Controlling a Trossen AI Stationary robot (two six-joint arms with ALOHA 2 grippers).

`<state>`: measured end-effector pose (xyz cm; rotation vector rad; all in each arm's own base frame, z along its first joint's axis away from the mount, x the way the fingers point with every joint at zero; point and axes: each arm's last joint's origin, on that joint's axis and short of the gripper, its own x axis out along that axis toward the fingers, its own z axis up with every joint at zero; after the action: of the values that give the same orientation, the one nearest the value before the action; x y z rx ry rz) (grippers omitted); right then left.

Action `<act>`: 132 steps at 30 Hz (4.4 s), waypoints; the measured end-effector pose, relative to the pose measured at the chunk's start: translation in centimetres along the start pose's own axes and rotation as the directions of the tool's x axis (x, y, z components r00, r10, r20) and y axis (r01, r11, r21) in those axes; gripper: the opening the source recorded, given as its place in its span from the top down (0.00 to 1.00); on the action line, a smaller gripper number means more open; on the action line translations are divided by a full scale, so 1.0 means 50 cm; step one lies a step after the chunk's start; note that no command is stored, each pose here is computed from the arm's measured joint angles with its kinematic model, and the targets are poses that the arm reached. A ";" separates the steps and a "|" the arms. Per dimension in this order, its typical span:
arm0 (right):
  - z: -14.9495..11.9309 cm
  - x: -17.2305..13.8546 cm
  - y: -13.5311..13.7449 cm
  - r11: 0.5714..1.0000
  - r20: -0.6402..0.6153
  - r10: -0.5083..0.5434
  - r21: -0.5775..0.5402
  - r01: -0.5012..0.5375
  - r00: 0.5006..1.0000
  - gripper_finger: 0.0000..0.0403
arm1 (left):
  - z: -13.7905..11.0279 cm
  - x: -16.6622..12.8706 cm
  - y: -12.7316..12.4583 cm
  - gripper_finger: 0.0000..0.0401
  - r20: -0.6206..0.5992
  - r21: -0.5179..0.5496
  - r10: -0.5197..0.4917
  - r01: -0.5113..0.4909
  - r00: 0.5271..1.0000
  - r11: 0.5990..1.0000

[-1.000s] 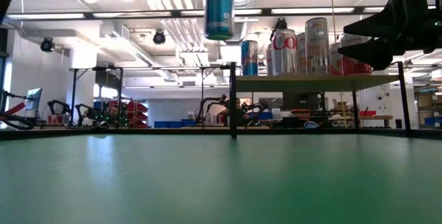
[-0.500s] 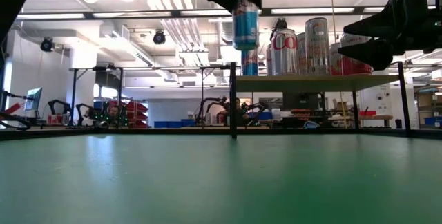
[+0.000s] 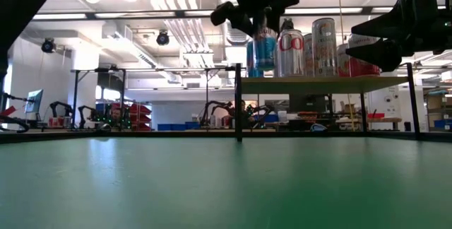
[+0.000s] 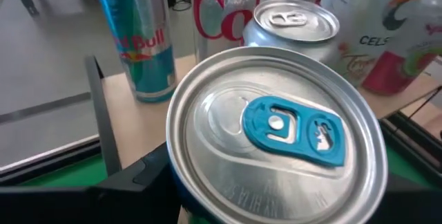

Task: Place canned beverage on shelf
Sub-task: Put the blue soda can on the shelf aligned with the other blue soda can, then return to Home Position

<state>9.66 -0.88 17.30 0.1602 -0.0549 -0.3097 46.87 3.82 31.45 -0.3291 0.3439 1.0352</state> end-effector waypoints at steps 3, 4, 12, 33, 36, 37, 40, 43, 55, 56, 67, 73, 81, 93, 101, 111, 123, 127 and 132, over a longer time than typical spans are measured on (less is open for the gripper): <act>0.000 0.000 0.000 1.000 0.000 0.000 0.000 0.000 1.000 0.06 | 0.009 0.013 0.007 0.44 0.003 0.000 -0.003 0.003 1.000 1.000; 0.000 0.000 0.000 1.000 0.000 0.000 0.000 0.000 1.000 0.06 | 0.013 0.017 0.009 0.44 0.008 0.002 -0.003 0.003 1.000 1.000; 0.000 0.000 0.000 1.000 0.000 0.000 0.000 0.000 1.000 0.06 | 0.037 0.055 0.035 0.44 -0.002 0.013 -0.008 0.008 1.000 1.000; 0.000 0.000 0.000 1.000 0.001 0.000 0.000 0.000 1.000 0.06 | 0.062 0.101 0.076 0.44 -0.039 0.000 -0.004 0.004 0.999 1.000; 0.000 0.000 0.000 1.000 0.001 0.000 0.000 0.000 1.000 0.06 | 0.061 0.102 0.078 0.44 -0.048 0.009 0.004 -0.003 0.999 1.000; 0.000 0.000 0.000 1.000 0.001 0.000 0.000 0.000 1.000 0.06 | 0.060 0.103 0.078 0.44 -0.049 0.010 0.004 -0.004 0.999 1.000; 0.000 0.000 0.000 1.000 0.001 0.000 0.000 0.000 1.000 0.06 | 0.057 0.108 0.078 0.44 -0.051 0.011 0.008 -0.007 0.999 1.000; 0.000 0.000 0.000 1.000 0.001 0.000 0.000 0.000 1.000 0.06 | 0.051 0.121 0.076 0.44 -0.050 0.005 0.005 -0.005 0.999 1.000; 0.000 0.000 0.000 1.000 0.000 0.000 0.000 0.000 1.000 0.06 | 0.052 0.123 0.078 0.43 -0.059 0.002 -0.006 0.006 0.998 1.000; 0.000 0.000 0.000 1.000 0.000 0.000 0.000 0.000 1.000 0.06 | 0.052 0.123 0.078 0.42 -0.059 0.001 -0.006 0.006 0.998 1.000; 0.000 0.000 0.000 1.000 0.000 0.000 0.000 0.000 1.000 0.06 | 0.049 0.124 0.076 0.28 -0.064 0.006 -0.008 0.009 0.998 1.000; 0.000 0.000 0.000 1.000 0.000 0.000 0.000 0.000 1.000 0.06 | 0.050 0.115 0.077 0.23 -0.072 0.016 -0.007 0.009 0.997 1.000; 0.000 0.000 0.000 1.000 0.000 0.000 0.000 0.000 1.000 0.06 | 0.066 0.071 0.077 0.18 -0.098 0.029 -0.049 0.052 0.994 0.998; 0.000 0.000 0.000 1.000 0.000 0.000 0.000 0.000 1.000 0.06 | 0.067 -0.034 0.087 0.17 -0.259 0.110 -0.108 0.141 0.960 0.984; 0.000 0.000 0.000 1.000 0.000 0.000 0.000 0.000 1.000 0.06 | 0.074 -0.131 0.123 0.17 -0.356 0.150 -0.064 0.125 0.932 0.981; 0.000 0.000 0.000 1.000 0.000 0.000 0.000 0.000 1.000 0.06 | 0.062 -0.198 0.192 0.17 -0.399 0.149 -0.020 0.087 0.917 0.985; 0.000 0.000 0.000 1.000 0.000 0.000 0.000 0.000 1.000 0.06 | -0.057 -0.246 0.369 0.17 -0.304 -0.015 -0.170 0.174 0.937 0.985; 0.000 0.000 0.000 1.000 0.000 0.000 0.000 0.000 1.000 0.06 | -0.096 -0.260 0.425 0.17 -0.251 -0.073 -0.222 0.211 0.942 0.975; 0.000 0.000 0.000 1.000 0.000 0.000 0.000 0.000 1.000 0.06 | -0.141 -0.269 0.482 0.17 -0.197 -0.114 -0.266 0.247 0.944 0.962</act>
<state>9.66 -0.88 17.29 0.1601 -0.0547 -0.3100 18.61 1.78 28.37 -0.5516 0.4343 0.7606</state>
